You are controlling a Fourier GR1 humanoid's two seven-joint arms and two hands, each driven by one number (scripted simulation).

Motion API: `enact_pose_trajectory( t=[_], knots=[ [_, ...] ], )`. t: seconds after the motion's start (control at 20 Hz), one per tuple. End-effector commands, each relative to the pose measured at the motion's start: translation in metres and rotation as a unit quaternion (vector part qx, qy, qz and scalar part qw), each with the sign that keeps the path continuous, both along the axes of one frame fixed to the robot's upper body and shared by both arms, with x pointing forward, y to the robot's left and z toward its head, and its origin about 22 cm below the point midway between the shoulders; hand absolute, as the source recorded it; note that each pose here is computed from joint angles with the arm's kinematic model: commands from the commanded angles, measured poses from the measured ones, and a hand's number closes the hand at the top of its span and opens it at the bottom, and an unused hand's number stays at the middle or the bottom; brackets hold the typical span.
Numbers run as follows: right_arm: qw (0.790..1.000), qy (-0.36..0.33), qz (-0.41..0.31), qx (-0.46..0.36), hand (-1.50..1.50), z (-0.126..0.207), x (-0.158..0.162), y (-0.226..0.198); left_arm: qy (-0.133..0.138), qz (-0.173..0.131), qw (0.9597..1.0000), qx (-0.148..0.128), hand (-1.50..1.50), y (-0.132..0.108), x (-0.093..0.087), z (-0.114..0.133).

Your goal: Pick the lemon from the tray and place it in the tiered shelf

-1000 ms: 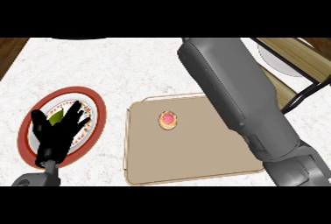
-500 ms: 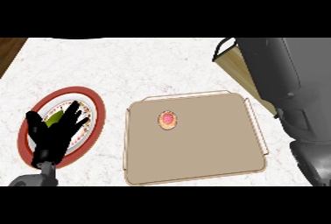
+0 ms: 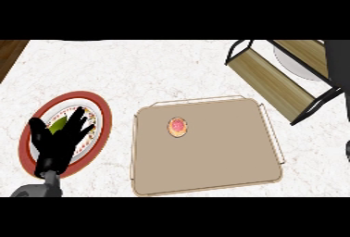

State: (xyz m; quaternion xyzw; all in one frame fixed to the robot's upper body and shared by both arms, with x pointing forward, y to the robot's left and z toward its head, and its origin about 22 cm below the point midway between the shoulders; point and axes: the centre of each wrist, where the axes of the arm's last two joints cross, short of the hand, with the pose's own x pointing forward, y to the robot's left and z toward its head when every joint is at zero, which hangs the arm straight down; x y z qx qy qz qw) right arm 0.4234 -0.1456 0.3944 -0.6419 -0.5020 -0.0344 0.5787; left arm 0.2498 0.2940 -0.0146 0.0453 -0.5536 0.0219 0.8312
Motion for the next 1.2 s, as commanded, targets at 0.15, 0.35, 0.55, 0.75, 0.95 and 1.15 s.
enact_pose_trajectory(
  t=[0.15, 0.35, 0.55, 0.75, 0.95, 1.15],
  knots=[
    [0.996, 0.071, -0.031, 0.041, 1.50, -0.007, 0.011, -0.027, 0.030, -0.013, 0.9994, -0.007, 0.00, -0.014, 0.008, -0.008],
    [0.995, 0.094, -0.025, 0.032, 1.50, -0.013, 0.015, -0.067, 0.029, -0.006, 0.9995, -0.013, 0.00, -0.003, -0.010, -0.009],
    [0.995, 0.090, -0.040, 0.020, 1.50, -0.031, 0.021, -0.089, 0.025, -0.009, 0.9996, -0.003, 0.00, 0.001, -0.010, -0.017],
    [0.995, 0.088, -0.051, 0.025, 1.50, -0.039, 0.024, -0.113, 0.028, -0.006, 0.9996, 0.004, 0.00, -0.007, 0.009, 0.000],
    [0.994, 0.093, -0.048, 0.013, 1.50, -0.074, 0.035, -0.108, 0.024, -0.029, 0.9993, -0.005, 0.00, -0.014, -0.002, -0.014],
    [0.997, 0.065, -0.039, 0.003, 1.50, -0.062, 0.028, -0.135, 0.031, -0.006, 0.9995, 0.000, 0.00, 0.001, 0.004, -0.005]
  ],
)
